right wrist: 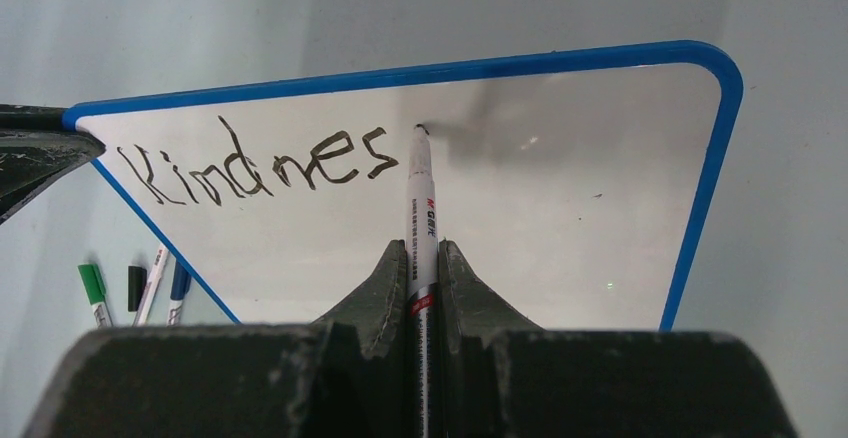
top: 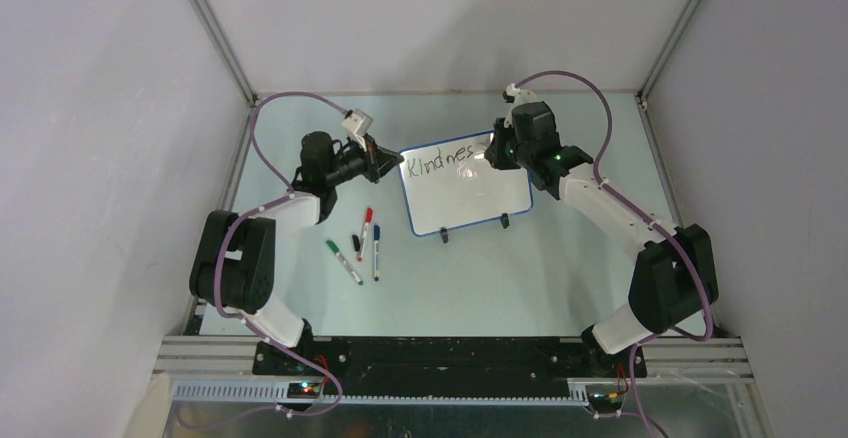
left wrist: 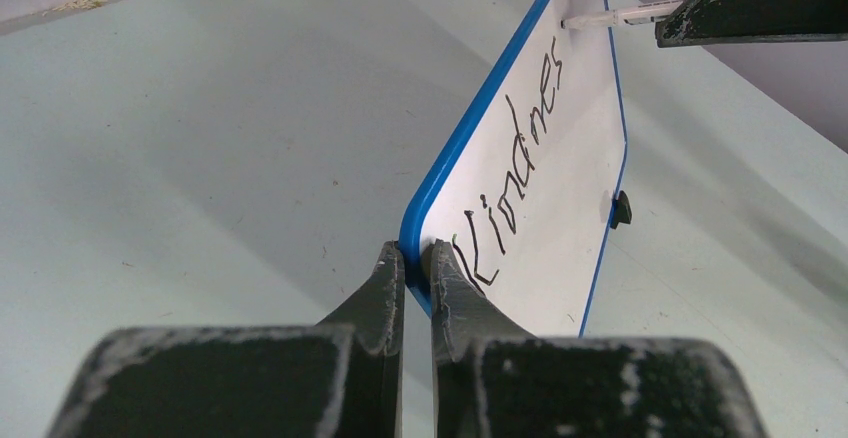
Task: Write a sentence on the whiteboard
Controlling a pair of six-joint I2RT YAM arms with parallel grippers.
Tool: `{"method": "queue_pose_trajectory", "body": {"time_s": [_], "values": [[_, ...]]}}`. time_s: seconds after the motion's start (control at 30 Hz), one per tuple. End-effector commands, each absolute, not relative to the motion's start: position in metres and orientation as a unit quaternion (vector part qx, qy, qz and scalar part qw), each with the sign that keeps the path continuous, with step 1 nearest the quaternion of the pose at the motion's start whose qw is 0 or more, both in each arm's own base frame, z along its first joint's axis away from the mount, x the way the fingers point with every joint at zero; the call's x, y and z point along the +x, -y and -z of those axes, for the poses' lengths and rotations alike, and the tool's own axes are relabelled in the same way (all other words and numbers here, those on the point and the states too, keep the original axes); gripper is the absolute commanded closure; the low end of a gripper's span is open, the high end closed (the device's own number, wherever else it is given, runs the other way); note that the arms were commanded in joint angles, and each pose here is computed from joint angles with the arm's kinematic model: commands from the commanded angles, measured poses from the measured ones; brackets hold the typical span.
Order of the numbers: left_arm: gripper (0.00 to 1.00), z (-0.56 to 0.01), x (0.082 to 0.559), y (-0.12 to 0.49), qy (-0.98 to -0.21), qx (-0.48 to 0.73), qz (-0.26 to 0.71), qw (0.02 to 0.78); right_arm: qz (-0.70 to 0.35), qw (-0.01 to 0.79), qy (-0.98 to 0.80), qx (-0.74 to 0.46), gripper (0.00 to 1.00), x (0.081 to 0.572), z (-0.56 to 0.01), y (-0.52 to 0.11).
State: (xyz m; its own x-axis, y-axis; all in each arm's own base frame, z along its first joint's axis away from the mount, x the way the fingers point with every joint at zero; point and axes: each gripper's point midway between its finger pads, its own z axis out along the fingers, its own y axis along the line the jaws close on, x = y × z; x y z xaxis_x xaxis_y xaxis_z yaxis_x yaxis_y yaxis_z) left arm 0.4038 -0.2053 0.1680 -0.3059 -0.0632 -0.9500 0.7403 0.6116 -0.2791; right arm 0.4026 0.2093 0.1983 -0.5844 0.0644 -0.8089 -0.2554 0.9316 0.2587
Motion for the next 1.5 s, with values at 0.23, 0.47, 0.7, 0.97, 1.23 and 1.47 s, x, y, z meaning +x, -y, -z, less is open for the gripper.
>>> {"method": "queue_pose_trajectory", "body": {"time_s": [0.23,0.47,0.7,0.97,1.23,1.47], "values": [[1.00,-0.148,0.399,0.201,-0.735,0.247,0.345,0.529,-0.198,0.463,-0.861,-0.063,1.00,0.410,-0.214,-0.220],[1.00,-0.147,0.399,0.201,-0.736,0.247,0.345,0.528,-0.203,0.456,-0.863,-0.072,1.00,0.406,-0.212,-0.223],[1.00,-0.148,0.399,0.201,-0.735,0.247,0.345,0.528,-0.184,0.444,-0.874,-0.070,1.00,0.401,-0.204,-0.215],[1.00,-0.148,0.398,0.201,-0.735,0.248,0.345,0.528,-0.157,0.448,-0.878,-0.054,1.00,0.401,-0.204,-0.202],[1.00,-0.147,0.398,0.201,-0.735,0.248,0.345,0.528,-0.148,0.444,-0.883,-0.044,1.00,0.401,-0.201,-0.195],[1.00,-0.147,0.398,0.201,-0.735,0.248,0.345,0.529,-0.149,0.440,-0.884,-0.047,1.00,0.395,-0.196,-0.193]]}}
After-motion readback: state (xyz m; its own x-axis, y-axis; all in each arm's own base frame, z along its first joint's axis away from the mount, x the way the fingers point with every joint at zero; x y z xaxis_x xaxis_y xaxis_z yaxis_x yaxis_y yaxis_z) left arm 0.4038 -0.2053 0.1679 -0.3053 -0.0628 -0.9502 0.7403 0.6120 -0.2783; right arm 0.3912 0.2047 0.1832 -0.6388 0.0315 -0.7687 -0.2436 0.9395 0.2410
